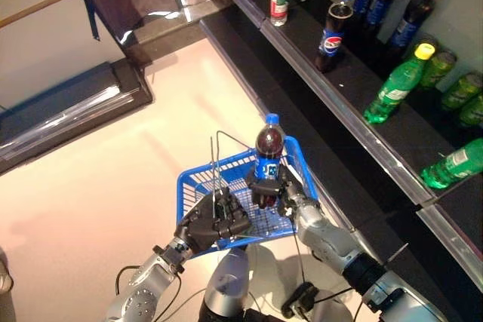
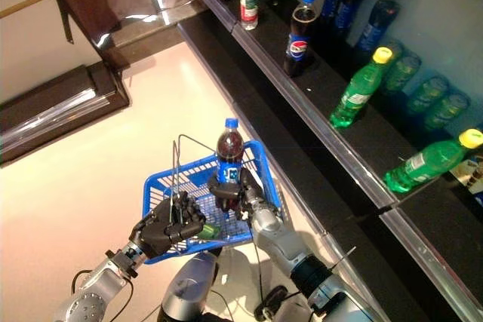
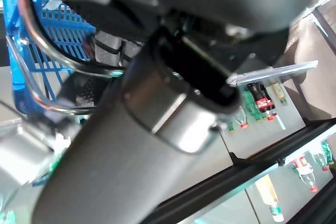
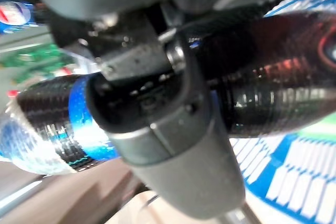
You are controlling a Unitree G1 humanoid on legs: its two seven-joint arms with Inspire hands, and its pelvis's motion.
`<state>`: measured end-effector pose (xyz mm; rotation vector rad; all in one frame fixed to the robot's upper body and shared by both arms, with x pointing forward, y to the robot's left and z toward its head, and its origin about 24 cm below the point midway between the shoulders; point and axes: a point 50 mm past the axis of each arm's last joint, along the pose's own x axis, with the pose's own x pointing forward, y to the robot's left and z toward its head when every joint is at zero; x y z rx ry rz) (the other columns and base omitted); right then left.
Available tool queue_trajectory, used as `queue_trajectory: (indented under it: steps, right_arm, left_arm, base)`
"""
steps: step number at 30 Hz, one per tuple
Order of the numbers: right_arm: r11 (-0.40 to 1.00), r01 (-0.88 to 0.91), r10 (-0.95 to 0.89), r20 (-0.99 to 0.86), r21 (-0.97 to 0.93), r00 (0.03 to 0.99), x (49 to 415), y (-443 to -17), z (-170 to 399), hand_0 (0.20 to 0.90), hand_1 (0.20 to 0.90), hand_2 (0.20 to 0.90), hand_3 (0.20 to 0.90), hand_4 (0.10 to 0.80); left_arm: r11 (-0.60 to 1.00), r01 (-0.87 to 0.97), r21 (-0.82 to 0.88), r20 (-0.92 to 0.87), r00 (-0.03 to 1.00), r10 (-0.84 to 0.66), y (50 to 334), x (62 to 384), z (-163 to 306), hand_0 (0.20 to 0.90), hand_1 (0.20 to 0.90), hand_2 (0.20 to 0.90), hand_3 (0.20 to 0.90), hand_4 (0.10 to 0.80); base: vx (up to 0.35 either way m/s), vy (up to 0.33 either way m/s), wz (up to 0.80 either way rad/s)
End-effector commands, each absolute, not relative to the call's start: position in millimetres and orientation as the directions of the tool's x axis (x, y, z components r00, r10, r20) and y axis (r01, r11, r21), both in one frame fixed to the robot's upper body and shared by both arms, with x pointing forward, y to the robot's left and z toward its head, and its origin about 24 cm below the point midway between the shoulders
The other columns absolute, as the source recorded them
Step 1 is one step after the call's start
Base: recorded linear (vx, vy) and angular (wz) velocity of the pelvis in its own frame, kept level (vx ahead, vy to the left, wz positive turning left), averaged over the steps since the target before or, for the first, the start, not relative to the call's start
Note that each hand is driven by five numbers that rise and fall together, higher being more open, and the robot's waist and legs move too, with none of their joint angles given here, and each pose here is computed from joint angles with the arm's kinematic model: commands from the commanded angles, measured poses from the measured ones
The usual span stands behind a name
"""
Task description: Pick up the drink and place into the basket.
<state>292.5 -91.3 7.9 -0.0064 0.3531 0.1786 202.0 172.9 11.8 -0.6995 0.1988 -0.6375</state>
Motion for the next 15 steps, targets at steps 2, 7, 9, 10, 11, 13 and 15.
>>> queue_trajectory:
  steps: [2, 7, 9, 10, 11, 13, 15]
  right_arm:
    - [0.964, -0.243, 0.258, -0.142, 0.112, 0.956, 314.8, -46.8, 54.3, 0.3, 0.3, 0.3, 0.2, 0.1]
    - [0.976, -0.188, 0.21, -0.271, 0.106, 0.94, 312.9, -57.6, 24.2, 0.3, 0.3, 0.3, 0.2, 0.1]
    - [0.981, -0.165, 0.19, -0.344, 0.1, 0.92, 310.0, -62.3, 6.2, 0.3, 0.3, 0.3, 0.2, 0.1]
    - [0.981, -0.162, 0.188, -0.357, 0.102, 0.915, 309.2, -62.6, 3.2, 0.3, 0.3, 0.3, 0.2, 0.1]
    - [0.984, -0.151, 0.179, -0.431, 0.099, 0.885, 304.8, -66.2, -12.3, 0.3, 0.3, 0.3, 0.2, 0.1]
    - [0.984, -0.143, 0.179, -0.539, 0.109, 0.823, 297.3, -69.1, -29.5, 0.3, 0.3, 0.3, 0.2, 0.1]
    - [0.975, -0.18, 0.222, -0.635, 0.131, 0.74, 285.5, -69.2, -48.0, 0.3, 0.3, 0.3, 0.2, 0.1]
  left_arm:
    - [0.229, 0.925, -0.304, 0.638, 0.376, -0.672, 138.9, 210.6, 129.1, 0.3, 0.3, 0.3, 0.2, 0.1]
    - [0.193, 0.936, -0.294, 0.647, 0.344, -0.681, 135.0, 210.3, 132.6, 0.3, 0.3, 0.3, 0.2, 0.1]
    - [0.182, 0.939, -0.291, 0.647, 0.333, -0.686, 131.7, 210.5, 136.3, 0.3, 0.3, 0.3, 0.2, 0.1]
    - [0.179, 0.94, -0.291, 0.647, 0.331, -0.687, 131.1, 210.5, 136.9, 0.3, 0.3, 0.3, 0.2, 0.1]
    - [0.17, 0.943, -0.286, 0.648, 0.321, -0.691, 129.5, 210.3, 139.0, 0.3, 0.3, 0.3, 0.2, 0.1]
    - [0.161, 0.945, -0.284, 0.65, 0.313, -0.693, 129.2, 210.2, 141.7, 0.3, 0.3, 0.3, 0.2, 0.1]
    - [0.155, 0.948, -0.279, 0.649, 0.305, -0.697, 128.1, 210.1, 145.0, 0.3, 0.3, 0.3, 0.2, 0.1]
  base:
    - [-0.016, -0.044, 0.1]
    - [-0.006, -0.028, 0.04]
    - [-0.01, -0.03, 0.04]
    - [-0.015, -0.045, 0.06]
    - [-0.012, -0.033, 0.05]
    - [-0.011, -0.045, 0.11]
    - [0.036, -0.098, 0.08]
